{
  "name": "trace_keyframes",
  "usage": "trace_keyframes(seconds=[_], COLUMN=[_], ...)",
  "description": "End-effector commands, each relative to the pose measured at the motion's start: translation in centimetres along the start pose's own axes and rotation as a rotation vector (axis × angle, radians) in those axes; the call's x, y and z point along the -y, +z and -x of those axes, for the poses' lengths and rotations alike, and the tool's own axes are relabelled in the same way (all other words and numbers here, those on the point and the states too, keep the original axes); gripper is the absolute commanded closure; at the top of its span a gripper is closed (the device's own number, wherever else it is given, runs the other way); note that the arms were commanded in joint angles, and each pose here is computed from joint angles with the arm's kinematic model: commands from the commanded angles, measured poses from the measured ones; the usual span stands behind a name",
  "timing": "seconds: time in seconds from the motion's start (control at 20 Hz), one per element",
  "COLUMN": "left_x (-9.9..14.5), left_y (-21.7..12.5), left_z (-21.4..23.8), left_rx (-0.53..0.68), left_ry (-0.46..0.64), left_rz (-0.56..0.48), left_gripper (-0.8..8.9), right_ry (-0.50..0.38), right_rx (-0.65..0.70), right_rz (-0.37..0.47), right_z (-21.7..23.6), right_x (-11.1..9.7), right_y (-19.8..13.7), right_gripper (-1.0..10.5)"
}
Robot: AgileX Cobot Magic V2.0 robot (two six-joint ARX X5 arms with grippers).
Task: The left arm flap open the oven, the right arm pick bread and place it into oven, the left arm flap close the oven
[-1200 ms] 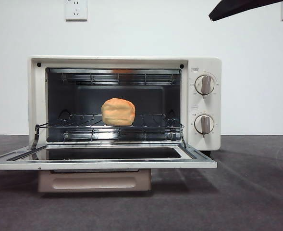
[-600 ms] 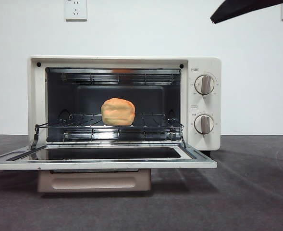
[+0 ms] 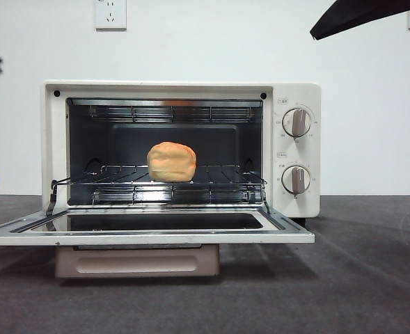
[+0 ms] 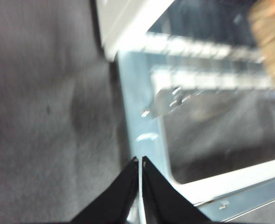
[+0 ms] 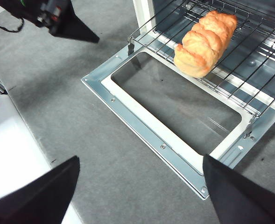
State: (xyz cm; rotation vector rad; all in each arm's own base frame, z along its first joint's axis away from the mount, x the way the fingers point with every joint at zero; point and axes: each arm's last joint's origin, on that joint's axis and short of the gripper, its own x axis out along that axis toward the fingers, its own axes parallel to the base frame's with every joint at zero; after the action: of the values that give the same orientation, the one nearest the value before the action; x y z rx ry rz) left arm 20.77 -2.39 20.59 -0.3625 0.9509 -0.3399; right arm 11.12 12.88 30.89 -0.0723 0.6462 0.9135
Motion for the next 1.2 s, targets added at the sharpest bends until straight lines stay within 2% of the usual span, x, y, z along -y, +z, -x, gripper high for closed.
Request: trace_keyframes(seconds=[0.05,0.35,0.7,0.9,1.2], left_x=[-0.7,-2.1,-2.8,-2.7,-3.1], left_y=[0.2,0.2,-0.1,-0.1,0.6], left_z=[-1.4,-4.5,-6.4,-6.8,-6.4], left_rx=[-0.058,-0.121,-0.183,-0.197,-0.152], left_ry=[-0.017,-0.006,-0.088,-0.197,-0.302], left_rz=[-0.019,0.008,0.037,0.046,0.087], left_gripper=[8.0,7.99,8.0,7.99,7.99], right_ry=[0.013,0.013,0.01,0.01,0.01], right_rx=[0.016,0.016,0.017,0.017,0.017], right_rz=[0.012,0.011,0.01,0.01,0.008], right_z=[0.0,0.0,0.0,0.0,0.0], right_x=[-0.2,-0.2,-0.2,-0.2,-0.2], right_y=[0.4,0.4,0.4,0.4,0.4], right_gripper=[5.3,5.3,5.3,5.3,5.3])
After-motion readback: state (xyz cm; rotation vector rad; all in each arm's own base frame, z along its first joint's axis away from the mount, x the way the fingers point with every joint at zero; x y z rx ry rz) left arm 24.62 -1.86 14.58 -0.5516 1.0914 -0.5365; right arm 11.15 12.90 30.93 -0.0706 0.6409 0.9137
